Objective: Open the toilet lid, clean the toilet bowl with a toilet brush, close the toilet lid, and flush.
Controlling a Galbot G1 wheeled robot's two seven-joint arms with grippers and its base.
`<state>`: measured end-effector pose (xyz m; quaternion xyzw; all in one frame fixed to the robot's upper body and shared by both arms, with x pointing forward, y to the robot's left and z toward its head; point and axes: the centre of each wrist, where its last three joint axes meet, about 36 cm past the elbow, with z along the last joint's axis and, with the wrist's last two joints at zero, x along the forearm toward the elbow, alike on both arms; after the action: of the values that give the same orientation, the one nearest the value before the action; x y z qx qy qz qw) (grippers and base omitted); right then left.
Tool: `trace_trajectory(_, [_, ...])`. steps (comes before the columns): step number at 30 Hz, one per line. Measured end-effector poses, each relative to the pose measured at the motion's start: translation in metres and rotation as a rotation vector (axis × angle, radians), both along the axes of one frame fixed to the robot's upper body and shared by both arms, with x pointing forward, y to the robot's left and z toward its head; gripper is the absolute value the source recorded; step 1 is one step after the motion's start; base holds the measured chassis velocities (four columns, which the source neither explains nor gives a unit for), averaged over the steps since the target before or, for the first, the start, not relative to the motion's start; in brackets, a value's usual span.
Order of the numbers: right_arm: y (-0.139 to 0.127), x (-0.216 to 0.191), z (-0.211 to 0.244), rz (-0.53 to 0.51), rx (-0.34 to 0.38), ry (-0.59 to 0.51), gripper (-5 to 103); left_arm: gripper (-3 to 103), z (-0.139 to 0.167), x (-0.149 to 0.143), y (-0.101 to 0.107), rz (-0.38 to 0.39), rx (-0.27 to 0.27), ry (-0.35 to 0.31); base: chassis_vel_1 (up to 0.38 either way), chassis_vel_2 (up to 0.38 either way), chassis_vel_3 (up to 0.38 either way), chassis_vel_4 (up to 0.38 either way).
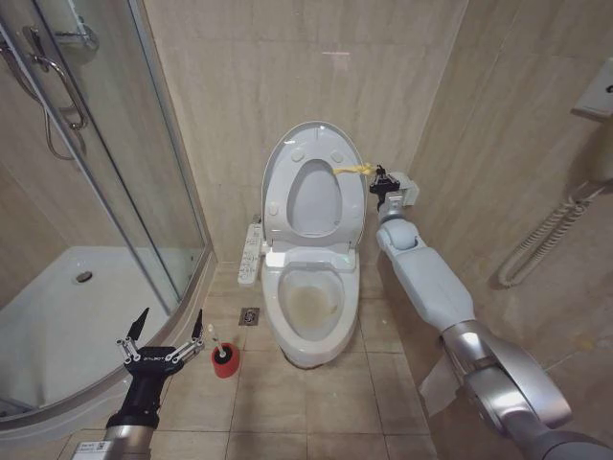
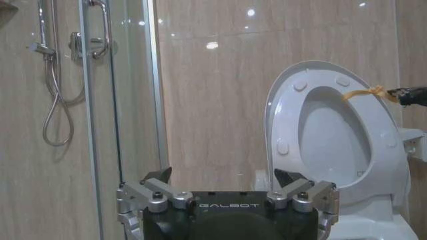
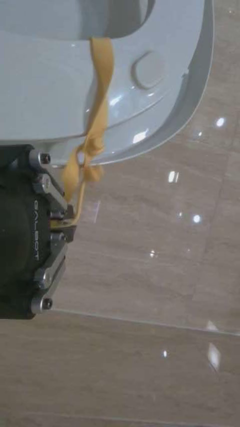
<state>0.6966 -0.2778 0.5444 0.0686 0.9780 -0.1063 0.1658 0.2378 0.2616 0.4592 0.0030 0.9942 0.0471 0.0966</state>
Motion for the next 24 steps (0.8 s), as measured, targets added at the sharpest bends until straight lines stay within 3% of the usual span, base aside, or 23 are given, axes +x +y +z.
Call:
trace_trajectory(3, [-0.001, -0.005, -0.001, 0.005, -0.004, -0.002, 1, 100, 0.0, 0.0, 0.0, 0.0, 0.0, 0.0, 0.0, 0.0, 0.0, 0.0])
trace_trajectory(4, [-0.001, -0.006, -0.002, 0.006, -0.006, -0.002, 20, 100, 0.0, 0.0, 0.0, 0.0, 0.0, 0.0, 0.0, 0.0, 0.0, 0.0])
trace_trajectory(11, [0.001, -0.023, -0.006, 0.031, -0.016, -0.003, 20, 100, 0.0, 0.0, 0.0, 0.0, 0.0, 0.0, 0.0, 0.0, 0.0, 0.0])
trace_trajectory(12, [0.001, -0.026, -0.008, 0.034, -0.018, 0.0, 47, 100, 0.0, 0.0, 0.0, 0.0, 0.0, 0.0, 0.0, 0.0, 0.0, 0.0])
trace_trajectory(18, [0.006, -0.044, -0.017, 0.061, -0.02, 0.009, 47, 100, 0.0, 0.0, 0.0, 0.0, 0.0, 0.0, 0.0, 0.0, 0.0, 0.0])
trace_trajectory(19, [0.008, -0.047, -0.019, 0.067, -0.019, 0.012, 74, 100, 0.0, 0.0, 0.0, 0.0, 0.0, 0.0, 0.0, 0.0, 0.0, 0.0])
trace_trajectory(24, [0.016, -0.062, -0.029, 0.09, -0.005, 0.034, 74, 100, 0.0, 0.0, 0.0, 0.0, 0.0, 0.0, 0.0, 0.0, 0.0, 0.0])
